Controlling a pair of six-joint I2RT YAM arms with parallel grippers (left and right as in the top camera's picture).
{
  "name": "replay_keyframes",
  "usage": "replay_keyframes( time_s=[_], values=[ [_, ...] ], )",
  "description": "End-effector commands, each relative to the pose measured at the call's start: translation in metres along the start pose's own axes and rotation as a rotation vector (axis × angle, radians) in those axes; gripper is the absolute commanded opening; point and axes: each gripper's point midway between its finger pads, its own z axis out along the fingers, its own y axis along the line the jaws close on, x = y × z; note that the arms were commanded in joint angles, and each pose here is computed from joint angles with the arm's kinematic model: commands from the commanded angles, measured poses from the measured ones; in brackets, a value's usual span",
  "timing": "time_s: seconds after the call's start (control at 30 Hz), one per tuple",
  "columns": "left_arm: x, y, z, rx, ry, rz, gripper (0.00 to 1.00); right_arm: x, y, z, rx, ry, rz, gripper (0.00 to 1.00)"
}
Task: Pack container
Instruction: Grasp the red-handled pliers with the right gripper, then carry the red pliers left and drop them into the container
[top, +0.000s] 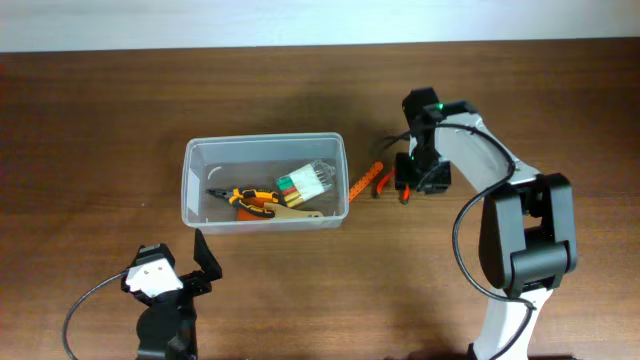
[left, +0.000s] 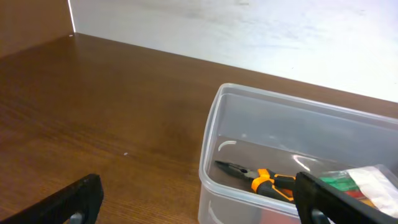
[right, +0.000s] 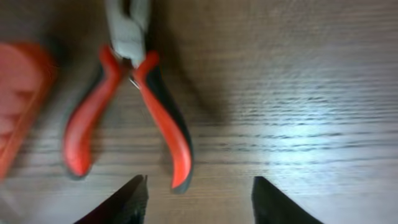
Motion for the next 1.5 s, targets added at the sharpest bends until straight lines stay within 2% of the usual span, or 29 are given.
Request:
replay_keyframes(
  time_s=[0.0, 0.1, 0.3, 0.37, 0.4, 0.53, 0.63, 0.87, 1.0, 1.1, 1.2, 1.33, 1.47],
  values=[
    [0.001, 0.000, 0.000, 0.001, 0.001, 0.010, 0.99, 0.008, 0.000, 0.011, -0.002, 0.011, 0.000, 0.50],
    [0.001, 0.000, 0.000, 0.001, 0.001, 0.010, 0.99, 0.009, -0.001, 0.019, -0.004, 0.004, 0.000, 0.46],
    [0.001, 0.000, 0.000, 0.001, 0.001, 0.010, 0.99, 0.009, -0.001, 0.026, -0.007, -0.006, 0.000, 0.28],
    [0.001, 0.000, 0.000, 0.001, 0.001, 0.010, 0.99, 0.007, -0.001, 0.026, -0.009, -0.014, 0.000, 0.08],
    [0.001, 0.000, 0.000, 0.001, 0.001, 0.010, 0.99, 0.006, -0.001, 0.026, -0.009, -0.017, -0.001, 0.04],
    [0.001, 0.000, 0.000, 0.001, 0.001, 0.010, 0.99, 0.002, 0.000, 0.023, -0.013, -0.030, 0.001, 0.04],
    [0.001, 0.000, 0.000, 0.001, 0.001, 0.010, 0.99, -0.007, -0.001, 0.002, -0.021, -0.058, 0.010, 0.04],
    [0.001, 0.000, 0.000, 0.001, 0.001, 0.010, 0.99, -0.033, 0.032, -0.137, -0.101, -0.309, -0.097, 0.04],
    [0.001, 0.000, 0.000, 0.001, 0.001, 0.010, 0.99, -0.023, 0.076, -0.215, -0.147, -0.488, -0.297, 0.04],
    [0.001, 0.000, 0.000, 0.001, 0.001, 0.010, 0.99, -0.003, 0.125, -0.248, -0.163, -0.598, -0.558, 0.04],
    [0.001, 0.000, 0.000, 0.001, 0.001, 0.010, 0.99, 0.021, 0.169, -0.248, -0.151, -0.631, -0.830, 0.04],
    [0.001, 0.000, 0.000, 0.001, 0.001, 0.010, 0.99, 0.049, 0.216, -0.220, -0.097, -0.603, -1.215, 0.04],
    [0.001, 0.000, 0.000, 0.001, 0.001, 0.010, 0.99, 0.052, 0.244, -0.182, -0.036, -0.565, -1.506, 0.04]
  ],
)
